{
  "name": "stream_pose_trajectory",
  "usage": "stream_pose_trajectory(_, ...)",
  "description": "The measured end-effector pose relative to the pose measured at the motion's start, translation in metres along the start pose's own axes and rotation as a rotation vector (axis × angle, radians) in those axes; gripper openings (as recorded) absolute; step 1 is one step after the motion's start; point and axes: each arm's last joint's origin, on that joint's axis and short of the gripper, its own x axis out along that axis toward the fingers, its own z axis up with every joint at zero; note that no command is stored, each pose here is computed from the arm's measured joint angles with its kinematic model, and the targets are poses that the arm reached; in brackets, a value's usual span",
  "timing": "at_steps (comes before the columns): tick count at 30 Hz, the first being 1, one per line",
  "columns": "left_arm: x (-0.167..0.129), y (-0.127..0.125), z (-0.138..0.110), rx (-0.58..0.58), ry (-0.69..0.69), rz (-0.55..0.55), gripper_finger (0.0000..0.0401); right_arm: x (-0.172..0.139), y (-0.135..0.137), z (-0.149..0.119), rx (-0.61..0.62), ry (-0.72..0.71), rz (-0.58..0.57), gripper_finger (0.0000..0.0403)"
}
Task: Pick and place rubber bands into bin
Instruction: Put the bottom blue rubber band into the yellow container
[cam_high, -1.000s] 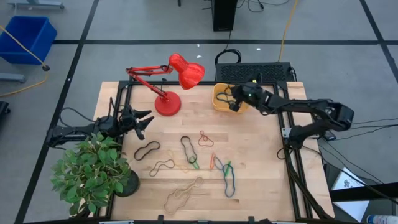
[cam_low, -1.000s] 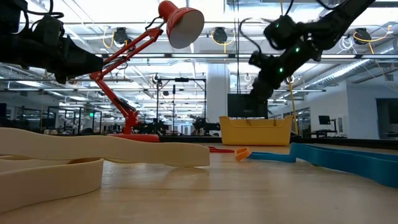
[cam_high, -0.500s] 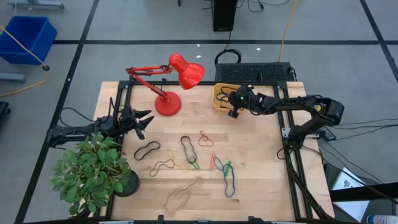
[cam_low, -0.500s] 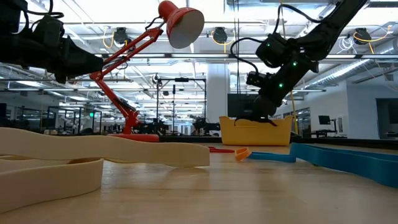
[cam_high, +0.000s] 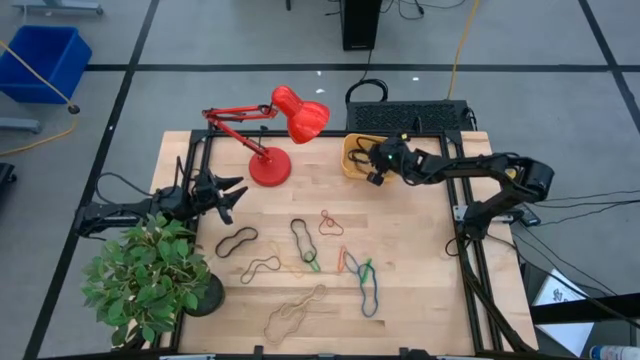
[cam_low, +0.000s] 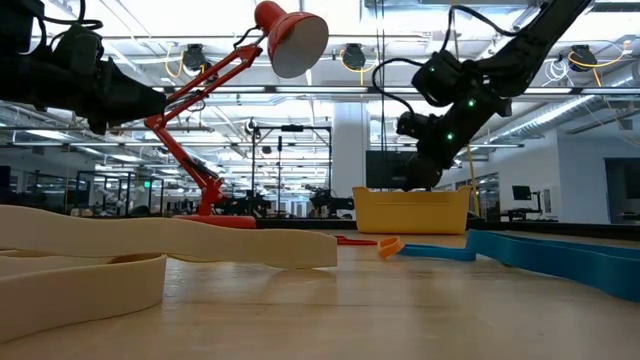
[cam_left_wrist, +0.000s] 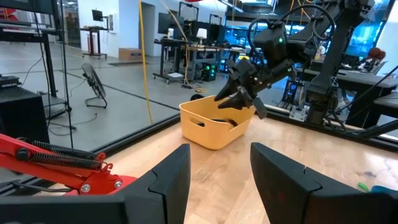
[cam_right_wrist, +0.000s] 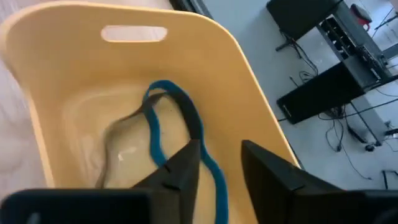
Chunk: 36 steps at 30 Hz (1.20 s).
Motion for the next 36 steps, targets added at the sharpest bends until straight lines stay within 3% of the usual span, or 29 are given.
stream_pose_trajectory(8, 0.0, 0.0, 0.0, -0.002, 0.0, 0.0, 0.0173, -0.039, -0.008, 0.023, 0.148, -0.176, -0.001, 0.0182)
stream_pose_trajectory(16, 0.0, 0.0, 0.0, -0.003, 0.0, -0.001, 0.0173, -0.101, -0.016, 0.043, 0.415, -0.417, 0.075, 0.0189)
stream_pose_trajectory(20, 0.0, 0.0, 0.0, -0.004, -0.002, -0.001, 0.0173, -0.12, -0.017, 0.047, 0.512, -0.485, 0.168, 0.0185)
stream_pose_trajectory(22, 0.0, 0.0, 0.0, -0.004, -0.004, -0.001, 0.0173, -0.126, -0.014, 0.048, 0.456, -0.518, 0.295, 0.0186)
stream_pose_trajectory(26, 0.0, 0.0, 0.0, -0.004, -0.004, -0.002, 0.0173, -0.135, 0.004, 0.046, 0.218, -0.552, 0.61, 0.0185)
stream_pose_trajectory(28, 0.0, 0.0, 0.0, -0.004, -0.004, -0.001, 0.0173, -0.139, 0.017, 0.042, 0.12, -0.522, 0.706, 0.0185)
stream_pose_trajectory(36, 0.0, 0.0, 0.0, -0.004, -0.004, -0.004, 0.0173, -0.144, 0.085, 0.016, -0.154, -0.236, 0.827, 0.0174)
